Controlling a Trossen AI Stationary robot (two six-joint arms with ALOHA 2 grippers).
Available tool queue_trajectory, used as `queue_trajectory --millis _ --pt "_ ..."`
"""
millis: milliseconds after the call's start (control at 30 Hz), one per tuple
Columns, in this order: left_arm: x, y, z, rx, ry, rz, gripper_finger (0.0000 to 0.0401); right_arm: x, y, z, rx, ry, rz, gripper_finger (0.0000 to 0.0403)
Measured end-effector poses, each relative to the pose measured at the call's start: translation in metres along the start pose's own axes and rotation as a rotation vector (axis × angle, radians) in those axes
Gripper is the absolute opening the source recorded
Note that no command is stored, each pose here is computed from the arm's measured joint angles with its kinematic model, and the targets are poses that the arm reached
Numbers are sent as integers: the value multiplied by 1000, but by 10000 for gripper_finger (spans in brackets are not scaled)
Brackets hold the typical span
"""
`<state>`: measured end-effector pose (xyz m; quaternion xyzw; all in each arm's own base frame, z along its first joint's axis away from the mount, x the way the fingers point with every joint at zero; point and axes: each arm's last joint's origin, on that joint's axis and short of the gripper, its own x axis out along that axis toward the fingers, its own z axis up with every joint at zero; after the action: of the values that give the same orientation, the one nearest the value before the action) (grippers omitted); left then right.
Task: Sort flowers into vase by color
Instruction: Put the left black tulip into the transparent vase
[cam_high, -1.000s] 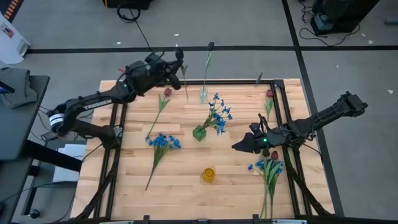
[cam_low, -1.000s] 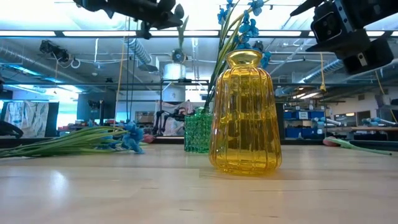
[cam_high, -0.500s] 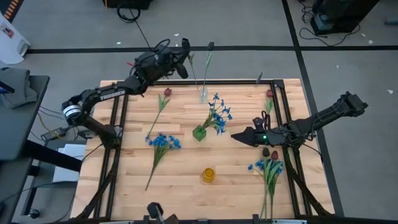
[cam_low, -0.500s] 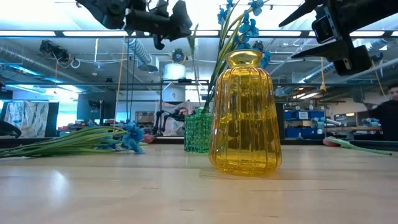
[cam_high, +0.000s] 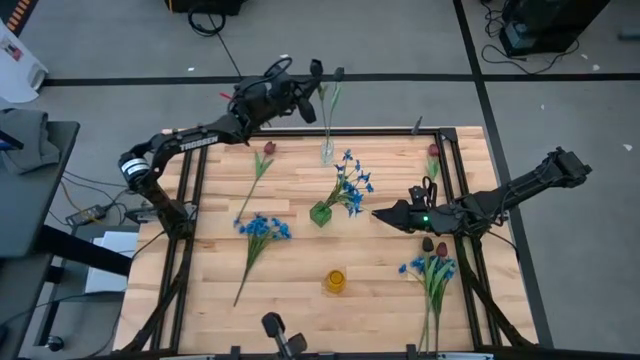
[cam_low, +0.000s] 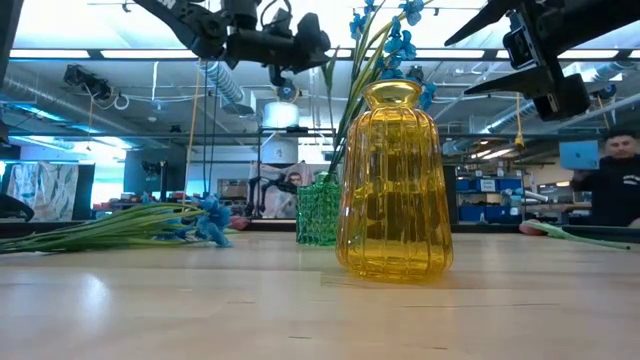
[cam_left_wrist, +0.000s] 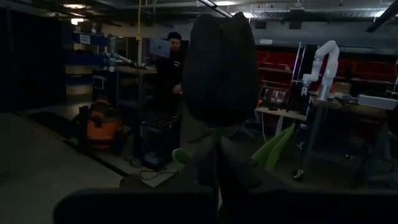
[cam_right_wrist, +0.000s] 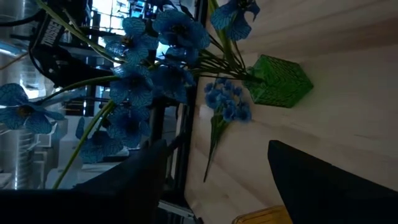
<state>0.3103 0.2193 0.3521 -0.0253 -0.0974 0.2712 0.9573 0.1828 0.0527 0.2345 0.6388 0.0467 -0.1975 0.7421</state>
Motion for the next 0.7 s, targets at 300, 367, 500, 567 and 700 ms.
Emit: queue_trajectory --millis 300,367,500,567,700 --pt "0 1 -7 -5 74 8 6 0 0 0 2 0 0 287" --pt "0 1 -9 2 88 10 6 0 0 0 2 0 0 287" --pt "0 1 -9 2 94 10 6 0 0 0 2 0 0 287" --pt "0 1 -9 2 96 11 6 0 0 0 2 0 0 287" --pt "-1 1 -12 2 121 13 6 0 0 0 2 0 0 287"
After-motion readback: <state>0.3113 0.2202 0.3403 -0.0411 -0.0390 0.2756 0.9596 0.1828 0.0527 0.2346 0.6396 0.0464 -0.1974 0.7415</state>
